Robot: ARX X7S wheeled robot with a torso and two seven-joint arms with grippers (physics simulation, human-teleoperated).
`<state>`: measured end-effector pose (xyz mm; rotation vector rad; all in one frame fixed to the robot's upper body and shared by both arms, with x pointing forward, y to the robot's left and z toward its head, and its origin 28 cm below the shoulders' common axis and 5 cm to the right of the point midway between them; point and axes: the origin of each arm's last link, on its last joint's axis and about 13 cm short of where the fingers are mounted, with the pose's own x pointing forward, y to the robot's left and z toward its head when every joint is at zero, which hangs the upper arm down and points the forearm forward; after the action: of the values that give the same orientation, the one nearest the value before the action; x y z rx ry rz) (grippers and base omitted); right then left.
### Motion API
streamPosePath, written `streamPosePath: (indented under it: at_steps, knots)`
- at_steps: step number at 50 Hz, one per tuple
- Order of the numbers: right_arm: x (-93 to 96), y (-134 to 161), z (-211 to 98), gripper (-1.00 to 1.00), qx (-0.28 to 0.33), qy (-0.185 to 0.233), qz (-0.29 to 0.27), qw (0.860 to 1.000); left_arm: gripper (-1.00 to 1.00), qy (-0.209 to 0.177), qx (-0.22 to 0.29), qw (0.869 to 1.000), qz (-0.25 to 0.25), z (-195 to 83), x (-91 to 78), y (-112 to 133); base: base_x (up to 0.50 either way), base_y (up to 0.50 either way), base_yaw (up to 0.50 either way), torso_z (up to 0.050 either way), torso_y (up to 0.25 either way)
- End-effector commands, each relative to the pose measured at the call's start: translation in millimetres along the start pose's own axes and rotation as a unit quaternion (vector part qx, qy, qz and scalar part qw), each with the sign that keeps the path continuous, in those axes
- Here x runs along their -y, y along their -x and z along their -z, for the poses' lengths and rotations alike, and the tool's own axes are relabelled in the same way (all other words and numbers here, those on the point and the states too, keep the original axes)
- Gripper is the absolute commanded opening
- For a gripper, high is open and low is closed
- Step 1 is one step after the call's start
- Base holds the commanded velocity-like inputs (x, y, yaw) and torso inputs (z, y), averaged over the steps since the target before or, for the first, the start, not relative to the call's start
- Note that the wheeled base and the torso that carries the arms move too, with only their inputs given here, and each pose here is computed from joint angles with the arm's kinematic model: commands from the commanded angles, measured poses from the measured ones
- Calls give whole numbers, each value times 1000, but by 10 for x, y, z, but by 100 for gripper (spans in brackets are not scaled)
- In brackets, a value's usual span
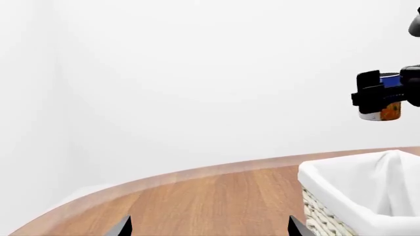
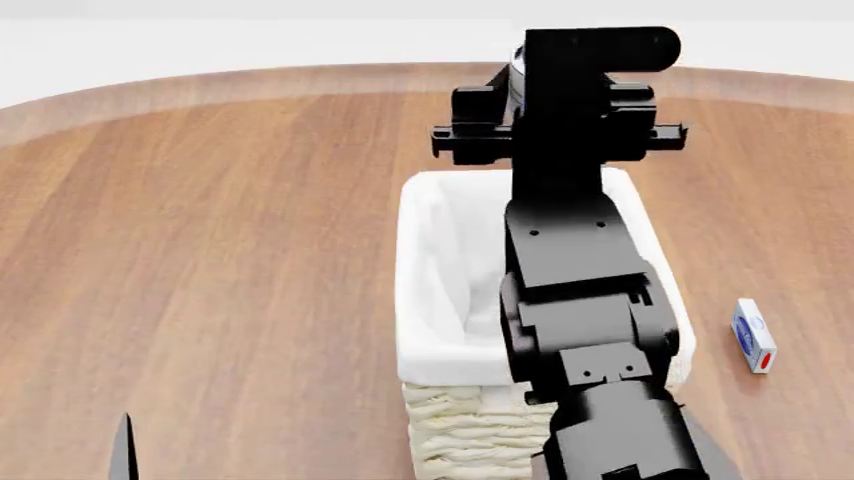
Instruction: Pick up the alphabet soup and put it in the basket.
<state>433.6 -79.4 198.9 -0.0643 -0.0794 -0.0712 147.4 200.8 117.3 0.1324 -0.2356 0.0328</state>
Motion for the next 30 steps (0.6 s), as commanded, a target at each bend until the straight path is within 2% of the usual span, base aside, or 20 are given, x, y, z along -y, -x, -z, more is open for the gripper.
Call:
streamPosePath:
  at_steps: [1,5,6,8,9,13,23,30]
  knots:
    - [37,-36,-99,-100,-45,60,11,997,100,0,-1,1000,0,1,0,0,0,0,0,0,0]
    - [59,-18,-51,-100,-75,67,14,995,100,1,-2,1000,0,4,-1,-1,0,0,0,0,3]
    - [61,-13,-41,-100,-85,53,10,995,100,0,-2,1000,0,7,-1,-2,0,0,0,0,0]
    - [71,-10,-31,-100,-88,63,13,994,100,2,-2,1000,0,6,-1,-3,0,0,0,0,0]
    - [72,-2,-18,-100,-102,48,5,994,100,2,-2,1000,0,8,-1,-3,0,0,0,0,0]
    - [85,19,30,-100,-127,53,-7,990,100,1,-3,1000,1,12,2,-3,0,0,0,4,0]
    - [95,50,76,-100,-171,-23,-44,984,100,2,-4,1000,2,21,3,-1,0,0,0,0,1]
    - [115,64,101,-100,-189,-14,-41,981,100,2,-6,1000,3,24,5,-5,0,0,0,0,1]
